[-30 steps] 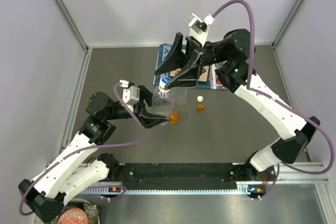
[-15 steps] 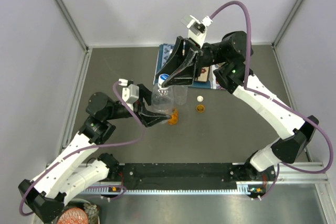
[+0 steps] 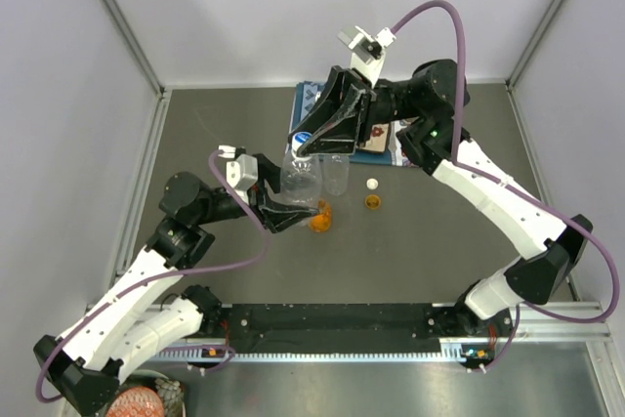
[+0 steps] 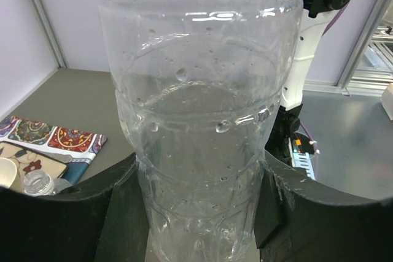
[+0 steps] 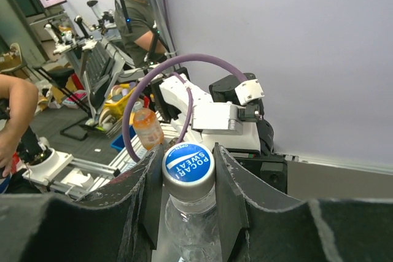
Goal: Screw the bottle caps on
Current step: Screw the bottle cap onto the plastic bottle.
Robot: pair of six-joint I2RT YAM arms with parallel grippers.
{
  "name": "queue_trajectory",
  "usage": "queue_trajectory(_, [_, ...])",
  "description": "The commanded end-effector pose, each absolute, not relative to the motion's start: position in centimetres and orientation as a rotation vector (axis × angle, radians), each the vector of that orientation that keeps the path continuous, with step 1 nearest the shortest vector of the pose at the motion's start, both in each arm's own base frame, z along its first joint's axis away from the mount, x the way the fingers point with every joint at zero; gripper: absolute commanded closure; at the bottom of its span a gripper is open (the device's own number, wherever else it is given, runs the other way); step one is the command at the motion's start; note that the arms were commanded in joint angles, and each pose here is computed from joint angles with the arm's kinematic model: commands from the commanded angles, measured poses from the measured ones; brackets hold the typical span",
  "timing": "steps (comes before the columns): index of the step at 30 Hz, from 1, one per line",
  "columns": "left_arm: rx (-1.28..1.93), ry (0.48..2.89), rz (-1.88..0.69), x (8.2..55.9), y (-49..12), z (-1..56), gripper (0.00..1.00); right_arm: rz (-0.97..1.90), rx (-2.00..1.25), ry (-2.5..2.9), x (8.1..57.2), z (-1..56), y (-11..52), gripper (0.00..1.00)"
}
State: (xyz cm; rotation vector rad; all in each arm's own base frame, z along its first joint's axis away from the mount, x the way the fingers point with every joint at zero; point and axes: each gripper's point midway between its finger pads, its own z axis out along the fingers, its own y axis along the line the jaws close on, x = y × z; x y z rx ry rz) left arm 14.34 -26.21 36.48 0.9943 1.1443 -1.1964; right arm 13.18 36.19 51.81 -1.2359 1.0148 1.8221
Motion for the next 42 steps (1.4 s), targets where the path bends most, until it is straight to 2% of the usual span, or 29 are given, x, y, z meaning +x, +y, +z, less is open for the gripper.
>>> queue_trajectory(1, [0.930, 1.080, -1.120, 15.2, -25.5, 38.8, 0.96, 1.807, -1.252, 0.986, 12.4, 52.2, 35.7, 0.79])
queue_trajectory(9, [0.857, 1.117, -1.056, 17.0, -25.0, 38.7, 0.97, 1.756, -1.237, 1.003, 12.5, 52.2, 35.4, 0.87])
queue_trajectory(31, [0.684, 1.247, -0.912, 20.9, -23.6, 37.1, 0.98, 1.581, -1.235, 0.999, 12.9, 52.7, 35.0, 0.96])
queue_trajectory(42, [0.730, 1.249, -0.949, 19.9, -24.0, 36.2, 0.98, 1.574, -1.235, 0.964, 12.7, 53.7, 34.9, 0.98])
